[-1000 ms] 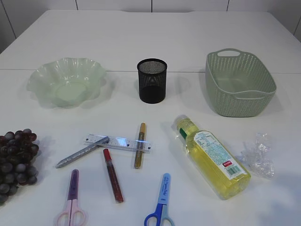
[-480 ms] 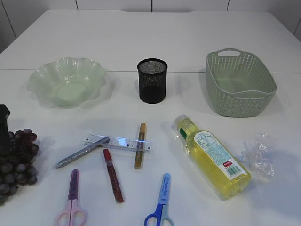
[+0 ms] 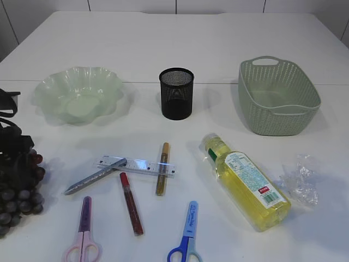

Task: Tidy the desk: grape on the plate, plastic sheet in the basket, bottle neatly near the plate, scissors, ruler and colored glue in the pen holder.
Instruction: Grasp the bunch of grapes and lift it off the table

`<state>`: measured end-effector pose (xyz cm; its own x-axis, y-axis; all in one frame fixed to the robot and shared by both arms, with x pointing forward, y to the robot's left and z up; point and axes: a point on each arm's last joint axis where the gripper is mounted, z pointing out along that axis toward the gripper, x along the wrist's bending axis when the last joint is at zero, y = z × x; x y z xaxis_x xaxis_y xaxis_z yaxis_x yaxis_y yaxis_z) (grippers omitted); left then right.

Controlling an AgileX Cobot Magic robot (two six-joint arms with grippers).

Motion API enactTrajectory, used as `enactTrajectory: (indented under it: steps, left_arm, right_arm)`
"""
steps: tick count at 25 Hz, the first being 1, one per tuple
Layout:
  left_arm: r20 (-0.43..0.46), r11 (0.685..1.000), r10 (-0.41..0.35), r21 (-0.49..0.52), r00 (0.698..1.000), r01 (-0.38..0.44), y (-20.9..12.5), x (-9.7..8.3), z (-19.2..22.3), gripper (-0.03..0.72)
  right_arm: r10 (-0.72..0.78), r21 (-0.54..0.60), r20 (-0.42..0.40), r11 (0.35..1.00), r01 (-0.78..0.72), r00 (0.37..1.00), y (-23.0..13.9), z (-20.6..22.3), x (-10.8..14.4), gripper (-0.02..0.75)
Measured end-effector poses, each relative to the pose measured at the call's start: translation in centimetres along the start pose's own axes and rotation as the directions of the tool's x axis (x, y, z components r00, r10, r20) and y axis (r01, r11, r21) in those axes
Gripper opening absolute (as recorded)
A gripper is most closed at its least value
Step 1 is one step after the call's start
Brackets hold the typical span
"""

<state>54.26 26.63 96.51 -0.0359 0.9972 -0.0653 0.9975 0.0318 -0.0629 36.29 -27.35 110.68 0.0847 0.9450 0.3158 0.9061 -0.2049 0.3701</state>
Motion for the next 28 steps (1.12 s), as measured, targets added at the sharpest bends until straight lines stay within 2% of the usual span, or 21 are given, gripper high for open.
enactTrajectory:
  steps: [6,15,18,28]
  left_arm:
    - [-0.016,0.999,0.000,0.040,1.000,0.001,0.7,0.2,1.9,0.589]
    - [-0.047,0.999,0.018,0.034,0.999,-0.016,1.6,0.5,3.4,0.589]
    - [-0.054,0.998,0.020,0.066,0.998,-0.016,1.8,0.5,4.5,0.589]
    - [-0.054,0.996,0.018,0.087,0.998,-0.013,2.9,0.5,5.7,0.589]
  right_arm:
    - [0.000,0.000,0.000,1.000,0.000,1.000,0.0,0.0,0.0,0.531]
    - [-0.006,0.000,0.000,1.000,0.006,1.000,0.0,0.0,0.0,0.531]
    - [-0.006,0.000,0.000,1.000,0.006,1.000,0.0,0.0,0.0,0.531]
    - [-0.010,-0.002,0.000,1.000,0.010,1.000,0.0,0.0,0.0,0.531]
